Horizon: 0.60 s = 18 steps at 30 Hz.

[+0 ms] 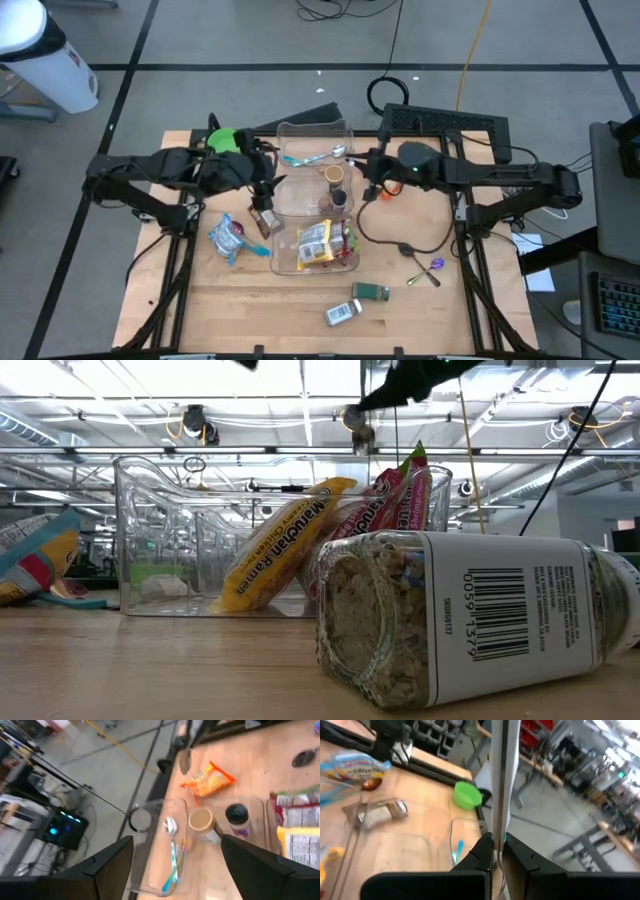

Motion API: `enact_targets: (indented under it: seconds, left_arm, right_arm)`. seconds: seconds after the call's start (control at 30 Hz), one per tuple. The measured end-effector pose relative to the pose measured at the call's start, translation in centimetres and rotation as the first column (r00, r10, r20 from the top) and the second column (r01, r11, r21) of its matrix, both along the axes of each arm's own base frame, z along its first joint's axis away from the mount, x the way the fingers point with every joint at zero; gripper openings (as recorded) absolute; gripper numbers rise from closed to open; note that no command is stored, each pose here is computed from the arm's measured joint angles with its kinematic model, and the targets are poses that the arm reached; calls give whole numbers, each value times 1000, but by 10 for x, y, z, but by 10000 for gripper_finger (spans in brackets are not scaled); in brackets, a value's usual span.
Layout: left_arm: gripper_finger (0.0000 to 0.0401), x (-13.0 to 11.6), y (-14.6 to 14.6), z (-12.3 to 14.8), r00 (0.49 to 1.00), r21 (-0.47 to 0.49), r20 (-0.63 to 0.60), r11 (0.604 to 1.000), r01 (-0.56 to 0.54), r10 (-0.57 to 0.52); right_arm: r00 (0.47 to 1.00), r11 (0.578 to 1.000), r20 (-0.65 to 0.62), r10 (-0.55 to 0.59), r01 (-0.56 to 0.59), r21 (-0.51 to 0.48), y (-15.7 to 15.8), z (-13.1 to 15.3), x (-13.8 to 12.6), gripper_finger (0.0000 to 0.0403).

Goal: Pick & Place Food Item
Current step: Put the white patterned spoon into the top transparent bin

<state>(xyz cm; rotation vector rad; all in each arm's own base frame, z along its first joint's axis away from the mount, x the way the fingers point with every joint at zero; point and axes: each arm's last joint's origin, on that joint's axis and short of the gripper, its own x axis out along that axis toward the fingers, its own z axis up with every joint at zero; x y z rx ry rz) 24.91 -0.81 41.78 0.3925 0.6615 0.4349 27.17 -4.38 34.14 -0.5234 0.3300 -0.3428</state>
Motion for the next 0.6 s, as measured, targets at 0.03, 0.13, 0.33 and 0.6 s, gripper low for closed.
enact_targets:
  seconds: [0.03,0.13,0.33,0.6]
  left_arm:
    - [310,1,3,-4,1000,-11,-15,1000,1,-2]
    - [310,7,14,-20,998,-72,-50,997,26,-30]
    - [310,25,38,-59,995,-151,1,983,104,-105]
    - [310,39,59,-81,954,-167,209,953,251,-215]
  right_arm:
    - [1000,1000,-9,0,0,14,-3,-3,2,10]
    - [996,993,-51,68,-63,95,-11,-14,6,10]
    - [985,976,-101,137,-116,186,-22,-34,19,9]
    - [964,954,-194,181,-124,273,-25,-56,28,9]
